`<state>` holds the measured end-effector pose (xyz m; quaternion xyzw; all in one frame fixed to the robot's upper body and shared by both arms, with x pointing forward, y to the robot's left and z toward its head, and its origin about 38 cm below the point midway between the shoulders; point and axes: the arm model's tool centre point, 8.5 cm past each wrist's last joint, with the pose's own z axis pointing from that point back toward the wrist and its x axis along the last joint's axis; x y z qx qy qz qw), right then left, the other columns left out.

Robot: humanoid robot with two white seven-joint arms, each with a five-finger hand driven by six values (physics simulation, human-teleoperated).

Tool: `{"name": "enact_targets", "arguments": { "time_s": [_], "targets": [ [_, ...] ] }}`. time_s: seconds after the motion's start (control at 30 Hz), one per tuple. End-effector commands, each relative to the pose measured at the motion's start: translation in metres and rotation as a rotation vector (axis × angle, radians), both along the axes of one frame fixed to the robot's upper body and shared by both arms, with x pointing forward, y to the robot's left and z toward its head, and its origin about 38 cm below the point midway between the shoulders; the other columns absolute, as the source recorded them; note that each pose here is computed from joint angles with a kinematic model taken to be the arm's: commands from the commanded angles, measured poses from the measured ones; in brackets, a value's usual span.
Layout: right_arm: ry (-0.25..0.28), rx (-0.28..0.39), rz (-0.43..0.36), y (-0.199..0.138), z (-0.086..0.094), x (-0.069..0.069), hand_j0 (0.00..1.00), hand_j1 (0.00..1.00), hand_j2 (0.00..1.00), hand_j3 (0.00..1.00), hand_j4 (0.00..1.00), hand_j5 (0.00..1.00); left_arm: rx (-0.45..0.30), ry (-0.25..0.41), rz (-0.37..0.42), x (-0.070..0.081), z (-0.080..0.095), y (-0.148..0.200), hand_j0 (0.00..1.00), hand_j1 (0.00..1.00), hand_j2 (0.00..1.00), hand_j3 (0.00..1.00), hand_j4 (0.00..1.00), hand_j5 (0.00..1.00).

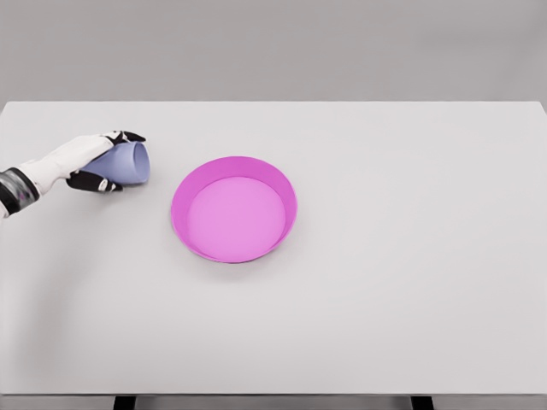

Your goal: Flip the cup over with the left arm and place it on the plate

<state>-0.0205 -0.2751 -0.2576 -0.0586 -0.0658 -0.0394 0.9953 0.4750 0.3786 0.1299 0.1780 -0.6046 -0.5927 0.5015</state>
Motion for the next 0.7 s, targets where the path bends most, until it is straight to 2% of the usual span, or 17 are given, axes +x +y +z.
{"name": "enact_targets", "arguments": {
  "time_s": [0.0,0.13,0.27,0.67],
  "targets": [
    [0.000,0.000,-0.001,0.0000,0.0000,0.0000,1.00,1.00,1.00,1.00,1.00,1.00,-0.022,-0.011,0.007,0.0004,0.0054,0.0025,0.73,0.73,0.73,0.73,0.73,0.73],
    [0.000,0.000,-0.001,0.0000,0.0000,0.0000,1.00,1.00,1.00,1.00,1.00,1.00,-0.083,-0.006,0.012,-0.0002,0.0068,0.0020,0.74,0.74,0.74,0.74,0.74,0.74],
    [0.000,0.000,0.001,-0.0001,0.0000,0.0000,1.00,1.00,1.00,1.00,1.00,1.00,-0.139,0.060,-0.013,-0.0043,0.0030,0.0005,0.75,0.75,0.75,0.75,0.75,0.75],
    [0.000,0.000,-0.001,0.0000,0.0000,0.0000,1.00,1.00,1.00,1.00,1.00,1.00,-0.255,0.125,-0.054,-0.0071,0.0081,-0.0010,0.74,0.74,0.74,0.74,0.74,0.74]
  ]
}}
